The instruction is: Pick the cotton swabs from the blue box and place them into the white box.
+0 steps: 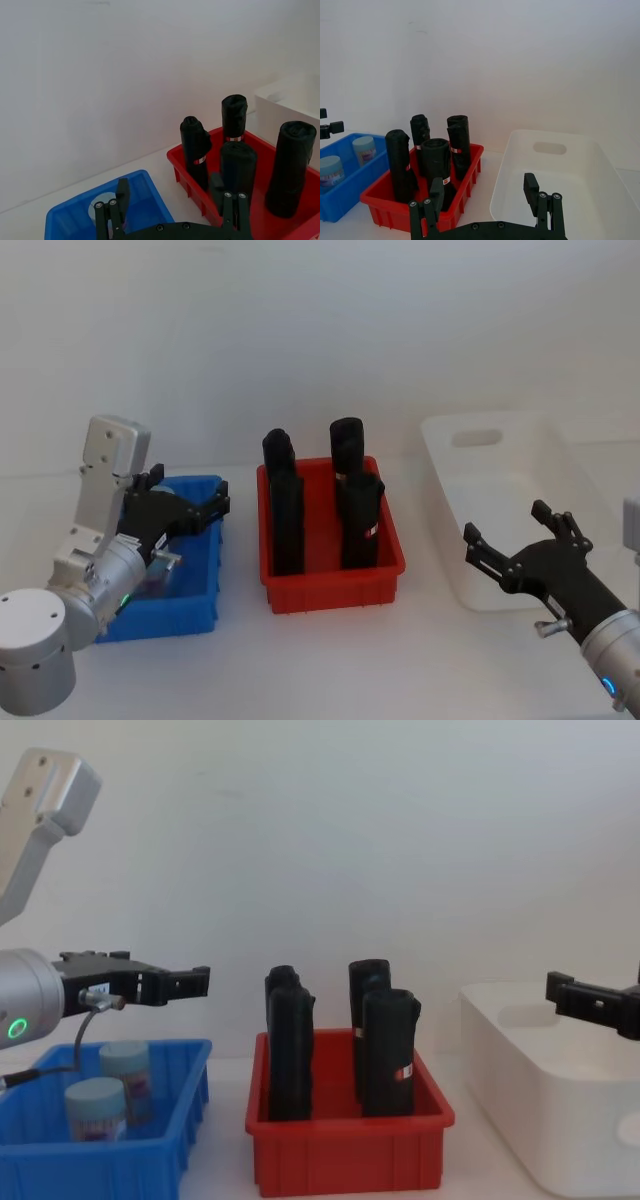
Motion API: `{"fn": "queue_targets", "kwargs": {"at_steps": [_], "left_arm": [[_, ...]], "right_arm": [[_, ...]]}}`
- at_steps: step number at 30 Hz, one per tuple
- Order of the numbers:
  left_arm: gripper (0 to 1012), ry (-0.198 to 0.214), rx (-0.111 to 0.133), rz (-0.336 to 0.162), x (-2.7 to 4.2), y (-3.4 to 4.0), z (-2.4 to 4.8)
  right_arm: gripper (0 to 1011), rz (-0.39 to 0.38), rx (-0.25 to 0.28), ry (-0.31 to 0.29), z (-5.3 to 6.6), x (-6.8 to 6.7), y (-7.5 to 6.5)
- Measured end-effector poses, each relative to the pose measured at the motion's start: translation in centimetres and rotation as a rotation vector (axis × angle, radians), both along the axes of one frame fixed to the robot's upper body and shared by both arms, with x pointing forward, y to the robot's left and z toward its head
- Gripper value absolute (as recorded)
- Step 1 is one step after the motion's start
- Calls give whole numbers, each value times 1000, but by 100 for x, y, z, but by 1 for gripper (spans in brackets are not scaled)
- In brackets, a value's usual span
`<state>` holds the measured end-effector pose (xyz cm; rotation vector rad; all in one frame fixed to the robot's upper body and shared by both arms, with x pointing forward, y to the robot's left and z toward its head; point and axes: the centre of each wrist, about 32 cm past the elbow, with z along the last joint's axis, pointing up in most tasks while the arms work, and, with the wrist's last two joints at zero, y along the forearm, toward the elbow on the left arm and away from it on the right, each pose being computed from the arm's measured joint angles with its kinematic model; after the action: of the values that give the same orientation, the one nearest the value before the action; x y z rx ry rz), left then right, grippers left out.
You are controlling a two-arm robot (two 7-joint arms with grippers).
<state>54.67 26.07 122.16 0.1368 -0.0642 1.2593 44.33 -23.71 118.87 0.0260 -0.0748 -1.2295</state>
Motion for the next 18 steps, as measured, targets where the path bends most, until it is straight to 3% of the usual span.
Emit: {"fn": "queue_targets", "kwargs": {"at_steps": [18], "left_arm": [[1004, 138, -6, 92, 118, 161, 2]], "right_arm": [[1002, 0, 0, 0, 0, 0, 0]]}}
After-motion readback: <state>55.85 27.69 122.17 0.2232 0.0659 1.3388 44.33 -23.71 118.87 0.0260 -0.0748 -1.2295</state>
